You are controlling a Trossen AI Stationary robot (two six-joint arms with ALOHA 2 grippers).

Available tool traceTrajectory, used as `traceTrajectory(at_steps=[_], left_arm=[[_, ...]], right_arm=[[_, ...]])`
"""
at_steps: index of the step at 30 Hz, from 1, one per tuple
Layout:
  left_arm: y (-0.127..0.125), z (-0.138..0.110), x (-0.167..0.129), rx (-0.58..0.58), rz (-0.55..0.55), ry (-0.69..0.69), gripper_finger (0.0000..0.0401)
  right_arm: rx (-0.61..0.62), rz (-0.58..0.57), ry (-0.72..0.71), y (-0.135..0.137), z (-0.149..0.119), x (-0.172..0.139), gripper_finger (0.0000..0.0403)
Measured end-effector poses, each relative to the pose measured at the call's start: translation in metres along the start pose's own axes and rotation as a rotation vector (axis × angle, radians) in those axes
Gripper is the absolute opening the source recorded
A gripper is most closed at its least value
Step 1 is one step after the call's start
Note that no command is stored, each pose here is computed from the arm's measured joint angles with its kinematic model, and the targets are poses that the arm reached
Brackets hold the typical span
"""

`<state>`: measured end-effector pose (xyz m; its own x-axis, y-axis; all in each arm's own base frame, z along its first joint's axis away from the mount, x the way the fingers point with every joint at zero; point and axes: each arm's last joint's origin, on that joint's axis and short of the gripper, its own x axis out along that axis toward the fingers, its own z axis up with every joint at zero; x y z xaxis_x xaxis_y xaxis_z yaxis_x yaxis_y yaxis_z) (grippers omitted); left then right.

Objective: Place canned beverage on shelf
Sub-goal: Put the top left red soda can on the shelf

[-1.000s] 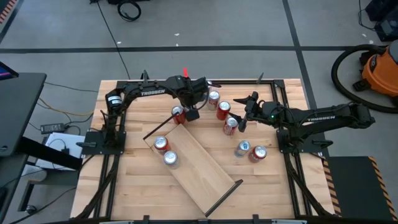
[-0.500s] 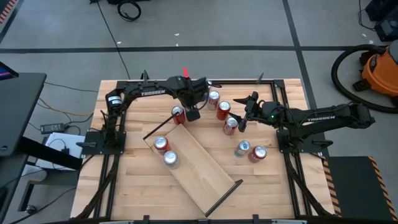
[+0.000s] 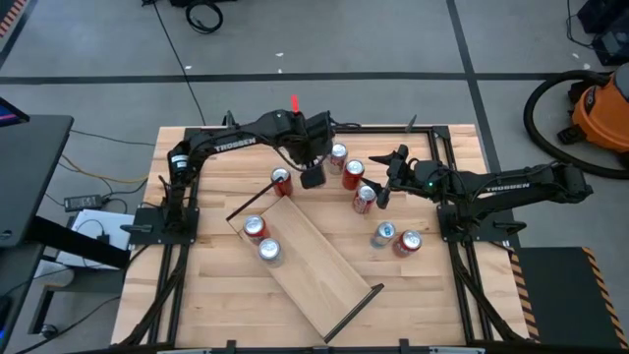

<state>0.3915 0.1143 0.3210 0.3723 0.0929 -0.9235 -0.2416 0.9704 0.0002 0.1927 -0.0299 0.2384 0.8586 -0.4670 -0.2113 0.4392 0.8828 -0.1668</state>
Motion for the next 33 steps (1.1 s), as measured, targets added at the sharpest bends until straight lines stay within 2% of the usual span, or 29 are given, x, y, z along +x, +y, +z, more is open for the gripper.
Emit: traceTrajectory(at_steps=[6, 16, 26, 33], left_arm=[[-0.041, -0.001, -0.018, -0.008, -0.046, 0.027, 0.0308], [-0.124, -0.018, -0.024, -0.012, -0.101, 0.078, 0.0312], [-0.187, -0.040, -0.033, -0.176, -0.041, 0.056, 0.0313], [-0.218, -0.054, -0.038, -0.352, -0.027, 0.029, 0.0313]], right_arm=[[-0.006, 0.000, 0.000, 0.000, 0.000, 0.000, 0.0327], [-0.005, 0.001, 0.006, 0.000, -0.001, 0.000, 0.0327], [-0.014, -0.043, -0.001, -0.001, 0.000, 0.000, 0.0327], [0.018, -0.048, -0.054, -0.002, 0.006, 0.000, 0.0327]])
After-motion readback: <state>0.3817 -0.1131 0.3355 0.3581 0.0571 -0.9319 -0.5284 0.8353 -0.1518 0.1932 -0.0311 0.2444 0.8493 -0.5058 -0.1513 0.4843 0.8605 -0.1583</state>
